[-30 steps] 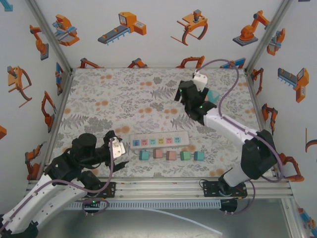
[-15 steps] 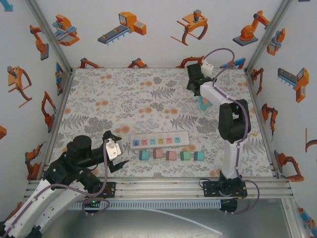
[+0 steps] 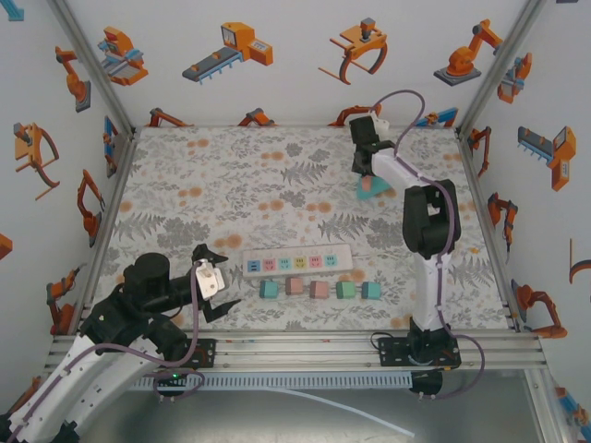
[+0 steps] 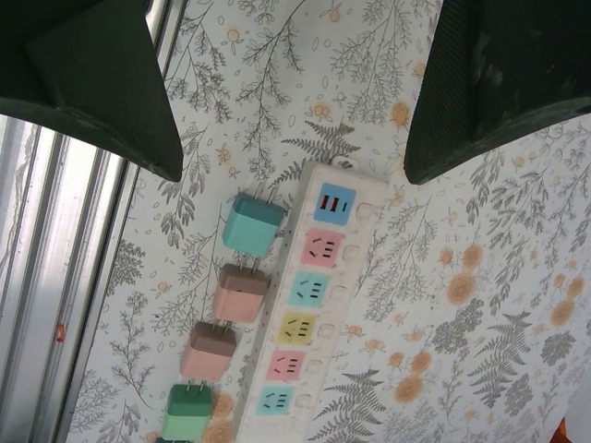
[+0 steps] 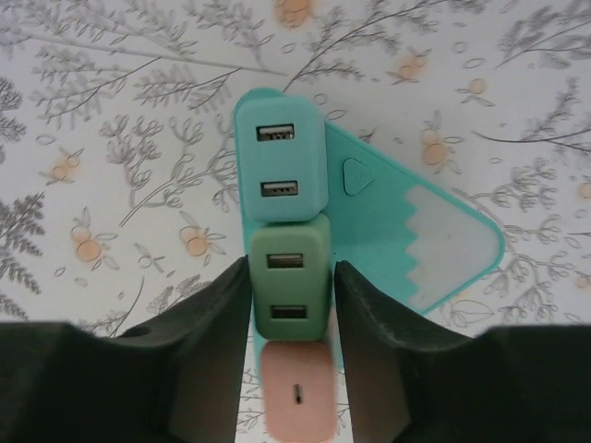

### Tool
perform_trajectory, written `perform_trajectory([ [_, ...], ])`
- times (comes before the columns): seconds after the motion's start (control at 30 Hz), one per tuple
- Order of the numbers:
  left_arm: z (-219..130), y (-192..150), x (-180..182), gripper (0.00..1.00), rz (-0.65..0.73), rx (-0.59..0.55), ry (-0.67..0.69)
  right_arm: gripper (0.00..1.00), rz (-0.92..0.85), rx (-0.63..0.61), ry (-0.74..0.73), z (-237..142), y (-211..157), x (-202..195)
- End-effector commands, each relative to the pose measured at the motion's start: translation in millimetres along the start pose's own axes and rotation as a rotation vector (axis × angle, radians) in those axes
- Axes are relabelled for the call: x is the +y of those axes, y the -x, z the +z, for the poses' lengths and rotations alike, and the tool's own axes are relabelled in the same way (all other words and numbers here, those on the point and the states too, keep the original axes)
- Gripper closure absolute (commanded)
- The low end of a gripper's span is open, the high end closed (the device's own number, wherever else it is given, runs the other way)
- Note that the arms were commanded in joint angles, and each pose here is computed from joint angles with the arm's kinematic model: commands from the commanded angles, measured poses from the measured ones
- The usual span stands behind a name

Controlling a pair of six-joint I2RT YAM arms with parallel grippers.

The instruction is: Pull the plug off the socket

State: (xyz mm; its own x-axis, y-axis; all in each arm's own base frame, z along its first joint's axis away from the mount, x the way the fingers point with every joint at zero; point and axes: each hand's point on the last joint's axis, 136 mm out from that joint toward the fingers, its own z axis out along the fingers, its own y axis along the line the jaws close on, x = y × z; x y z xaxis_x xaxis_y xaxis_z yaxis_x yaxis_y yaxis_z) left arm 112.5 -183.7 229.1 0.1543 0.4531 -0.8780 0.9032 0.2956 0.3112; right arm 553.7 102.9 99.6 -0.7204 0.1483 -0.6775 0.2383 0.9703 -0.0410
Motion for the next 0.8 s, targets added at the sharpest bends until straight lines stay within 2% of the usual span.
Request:
perform_trajectory([
  [0.0, 1, 3, 0, 0.03, 0.013, -0.023, -0.002, 0.69, -0.094, 0.043, 0.111, 1, -13, 28],
  [0.1, 1, 2, 0, 0.03, 0.01, -0.019, -0.001, 0.75, -0.195, 0.038, 0.143, -5, -18, 41],
  [0.23, 3, 0, 1, 0.03, 0.008, -0.01, 0.003, 0.78, -0.292, 0.024, 0.232, -21, -23, 66],
  [0.33, 3, -1, 2, 0.03, 0.004, -0.006, 0.002, 0.8, -0.408, 0.014, 0.376, -43, -36, 99],
  [0.47, 7, -9, 2, 0.03, -0.019, 0.044, -0.006, 0.78, -0.66, 0.022, 0.642, -84, -76, 150],
  [0.57, 10, -10, 13, 0.03, -0.133, 0.112, 0.016, 0.76, -0.92, -0.023, 0.802, -117, -117, 174],
  [0.63, 11, -7, 28, 0.03, -0.241, 0.141, 0.082, 0.75, -1.041, -0.052, 0.876, -136, -137, 182],
  [0.77, 16, -1, 63, 0.03, -0.446, 0.117, 0.252, 0.76, -1.275, -0.126, 1.155, -187, -177, 185],
])
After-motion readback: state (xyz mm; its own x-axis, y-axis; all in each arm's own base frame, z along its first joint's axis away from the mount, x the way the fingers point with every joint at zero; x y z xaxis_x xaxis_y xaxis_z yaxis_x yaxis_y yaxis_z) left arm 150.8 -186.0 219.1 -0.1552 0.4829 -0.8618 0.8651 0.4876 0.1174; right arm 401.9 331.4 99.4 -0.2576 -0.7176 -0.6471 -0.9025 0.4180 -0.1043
